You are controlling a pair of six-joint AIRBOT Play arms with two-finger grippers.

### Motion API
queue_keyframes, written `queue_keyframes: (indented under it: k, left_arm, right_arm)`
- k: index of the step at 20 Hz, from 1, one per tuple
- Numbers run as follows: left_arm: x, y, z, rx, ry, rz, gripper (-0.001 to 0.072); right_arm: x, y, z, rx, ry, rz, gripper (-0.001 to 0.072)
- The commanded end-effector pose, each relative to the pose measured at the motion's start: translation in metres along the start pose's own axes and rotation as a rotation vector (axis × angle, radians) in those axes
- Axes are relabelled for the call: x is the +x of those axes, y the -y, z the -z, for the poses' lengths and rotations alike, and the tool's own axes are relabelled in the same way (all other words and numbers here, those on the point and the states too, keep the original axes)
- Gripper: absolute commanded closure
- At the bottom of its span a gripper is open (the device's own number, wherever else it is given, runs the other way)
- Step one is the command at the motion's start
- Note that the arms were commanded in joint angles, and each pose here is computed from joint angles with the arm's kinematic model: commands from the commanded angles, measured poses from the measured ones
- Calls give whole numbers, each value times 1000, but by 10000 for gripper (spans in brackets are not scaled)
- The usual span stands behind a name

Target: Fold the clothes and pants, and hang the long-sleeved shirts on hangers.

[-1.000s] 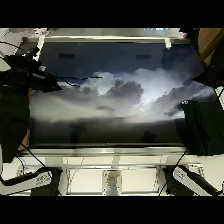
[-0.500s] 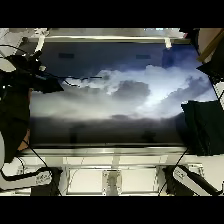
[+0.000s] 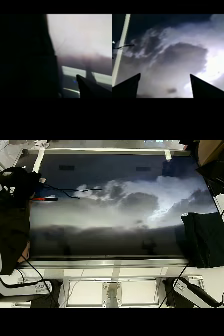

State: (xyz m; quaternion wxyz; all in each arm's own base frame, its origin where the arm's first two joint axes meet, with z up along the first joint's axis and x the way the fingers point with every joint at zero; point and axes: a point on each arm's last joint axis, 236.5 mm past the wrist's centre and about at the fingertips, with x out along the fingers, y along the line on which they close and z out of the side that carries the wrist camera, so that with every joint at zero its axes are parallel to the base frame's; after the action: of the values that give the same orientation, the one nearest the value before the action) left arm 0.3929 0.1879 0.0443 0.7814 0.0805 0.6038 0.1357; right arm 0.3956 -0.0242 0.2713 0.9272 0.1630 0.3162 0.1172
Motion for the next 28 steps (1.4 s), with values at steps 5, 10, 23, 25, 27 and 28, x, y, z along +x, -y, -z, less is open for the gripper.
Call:
queue_keyframes:
  k: [5,10,23,25,27,28]
  left_arm:
    - [52,-56,30,-71,-129,-106,56]
    - [81,-67,45,-98,-180,-99,56]
    - [43,-27,20,-49,-211,-43,692]
    - [-4,18,-8,-46,-87,78,692]
    - [-64,94,-34,-29,67,318,692]
    - [-100,139,-43,-5,139,462,692]
  right_arm:
    - [1,-6,12,1,-52,-24,21]
    - [1,-6,12,9,-52,-25,21]
    - [-1,-8,18,45,-76,-29,21]
    - [-2,-7,32,40,-135,-22,21]
    - [-6,-3,53,34,-229,-4,21]
    - [-10,1,66,32,-282,11,21]
